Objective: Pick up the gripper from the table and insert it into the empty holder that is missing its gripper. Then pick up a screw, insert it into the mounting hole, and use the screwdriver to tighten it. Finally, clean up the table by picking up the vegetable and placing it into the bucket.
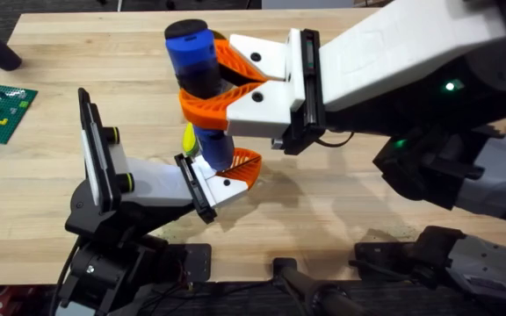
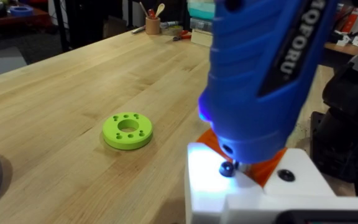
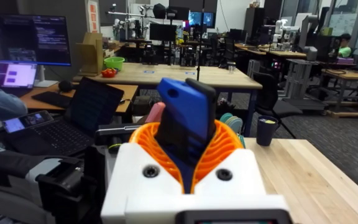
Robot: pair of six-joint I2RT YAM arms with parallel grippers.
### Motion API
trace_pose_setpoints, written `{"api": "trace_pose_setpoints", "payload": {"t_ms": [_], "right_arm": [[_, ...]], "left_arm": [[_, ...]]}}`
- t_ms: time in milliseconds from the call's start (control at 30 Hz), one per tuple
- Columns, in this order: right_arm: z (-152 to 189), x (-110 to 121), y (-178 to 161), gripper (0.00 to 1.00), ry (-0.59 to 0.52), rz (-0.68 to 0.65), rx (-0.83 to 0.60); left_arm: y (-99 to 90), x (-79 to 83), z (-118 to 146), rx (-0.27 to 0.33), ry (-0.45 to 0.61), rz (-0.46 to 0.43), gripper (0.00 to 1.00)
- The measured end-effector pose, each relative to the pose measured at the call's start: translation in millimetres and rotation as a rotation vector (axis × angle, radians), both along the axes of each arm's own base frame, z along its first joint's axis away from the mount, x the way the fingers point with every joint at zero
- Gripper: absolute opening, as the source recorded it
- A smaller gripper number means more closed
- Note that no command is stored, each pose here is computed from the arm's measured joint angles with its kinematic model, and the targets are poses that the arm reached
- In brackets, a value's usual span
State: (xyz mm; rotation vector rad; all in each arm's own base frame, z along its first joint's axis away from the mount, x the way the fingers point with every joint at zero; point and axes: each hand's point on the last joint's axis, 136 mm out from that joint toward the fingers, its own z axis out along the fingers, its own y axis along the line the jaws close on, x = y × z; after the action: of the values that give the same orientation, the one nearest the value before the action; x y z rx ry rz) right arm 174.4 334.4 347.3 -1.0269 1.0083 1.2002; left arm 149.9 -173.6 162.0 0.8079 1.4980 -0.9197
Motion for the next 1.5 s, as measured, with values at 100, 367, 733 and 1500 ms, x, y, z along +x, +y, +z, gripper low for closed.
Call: {"api": "trace_pose_setpoints", "payload": {"t_ms": [100,367,733,1500], "right_arm": [[-1,0,0,0.050,0.007,0.001,-0.003],[-2,0,0,0.050,0.013,0.002,-0.005],[8,-3,-2,0.050,-0.020,0.007,0.038],[25,-4,-10,0.050,-0.017,0.015,0.103]], "left_arm": [[0.0,0.1,0,-0.002,0.002,0.001,0.009],[0.0,0.1,0,-0.002,0.003,0.000,0.009],[0.0,0.1,0,-0.002,0.001,0.001,0.009],[0.0,0.0,0,-0.002,0.001,0.000,0.009]]}}
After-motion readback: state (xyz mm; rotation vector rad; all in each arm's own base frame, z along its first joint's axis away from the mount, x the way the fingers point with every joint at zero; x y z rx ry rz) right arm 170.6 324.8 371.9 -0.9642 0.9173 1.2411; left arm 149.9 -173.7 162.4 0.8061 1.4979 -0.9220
